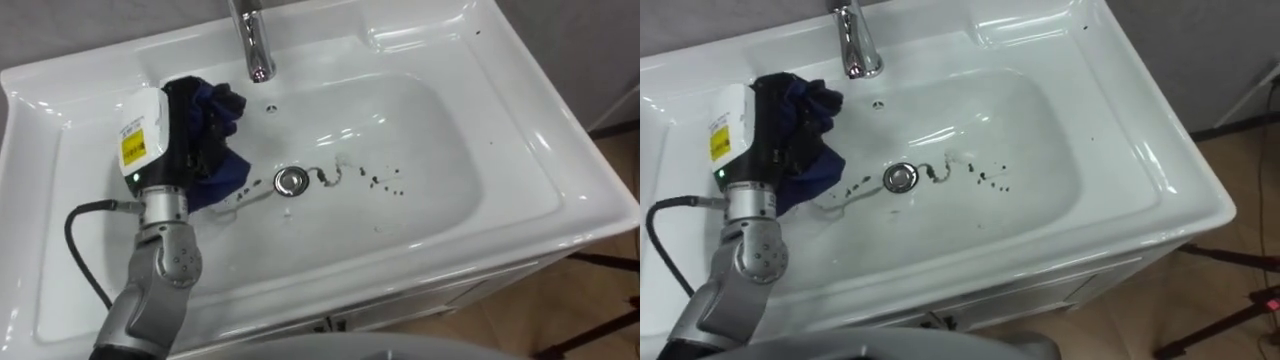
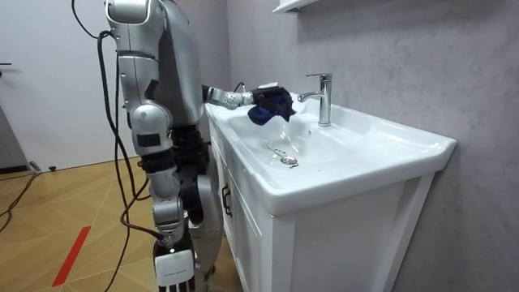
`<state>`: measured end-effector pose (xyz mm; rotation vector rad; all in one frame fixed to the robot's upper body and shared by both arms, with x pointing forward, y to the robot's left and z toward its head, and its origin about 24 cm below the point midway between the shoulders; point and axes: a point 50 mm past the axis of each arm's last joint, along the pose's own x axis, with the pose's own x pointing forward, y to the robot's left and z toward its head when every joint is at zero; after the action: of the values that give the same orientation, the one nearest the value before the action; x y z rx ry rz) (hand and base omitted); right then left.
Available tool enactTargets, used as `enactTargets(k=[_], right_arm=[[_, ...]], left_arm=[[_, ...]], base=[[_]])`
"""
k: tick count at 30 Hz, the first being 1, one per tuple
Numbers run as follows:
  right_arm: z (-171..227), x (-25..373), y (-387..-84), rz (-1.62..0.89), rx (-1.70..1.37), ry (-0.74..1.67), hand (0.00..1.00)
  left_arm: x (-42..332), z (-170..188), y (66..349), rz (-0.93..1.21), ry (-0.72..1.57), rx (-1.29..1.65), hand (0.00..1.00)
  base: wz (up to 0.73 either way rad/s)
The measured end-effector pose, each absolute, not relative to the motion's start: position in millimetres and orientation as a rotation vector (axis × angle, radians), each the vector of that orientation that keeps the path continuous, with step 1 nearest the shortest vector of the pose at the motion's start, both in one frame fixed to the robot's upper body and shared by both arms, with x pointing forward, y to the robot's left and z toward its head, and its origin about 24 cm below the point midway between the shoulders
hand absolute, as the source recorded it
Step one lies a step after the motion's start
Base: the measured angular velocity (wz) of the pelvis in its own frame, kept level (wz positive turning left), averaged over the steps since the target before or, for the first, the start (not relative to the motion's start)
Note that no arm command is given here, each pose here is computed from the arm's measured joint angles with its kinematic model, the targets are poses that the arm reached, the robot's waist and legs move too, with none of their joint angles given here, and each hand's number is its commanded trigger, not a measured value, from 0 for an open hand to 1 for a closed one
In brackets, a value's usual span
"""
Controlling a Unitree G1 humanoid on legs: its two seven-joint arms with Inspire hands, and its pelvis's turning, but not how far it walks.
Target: Wipe basin
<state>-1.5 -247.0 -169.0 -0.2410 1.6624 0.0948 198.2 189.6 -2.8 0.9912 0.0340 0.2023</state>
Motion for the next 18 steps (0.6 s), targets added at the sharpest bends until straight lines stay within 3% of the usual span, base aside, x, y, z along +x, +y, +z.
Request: enactTargets(k=[5, 18], right_arm=[[-169, 3, -246, 0.102, -0.251, 1.644, 0.0], [-169, 8, -247, 0.124, -0.277, 1.619, 0.0]], left_arm=[[190, -28, 195, 0.14, 0.16, 1.023, 1.0], [178, -54, 185, -0.027, 0.282, 1.083, 1.0]], base=[[-0.1], [0.0]])
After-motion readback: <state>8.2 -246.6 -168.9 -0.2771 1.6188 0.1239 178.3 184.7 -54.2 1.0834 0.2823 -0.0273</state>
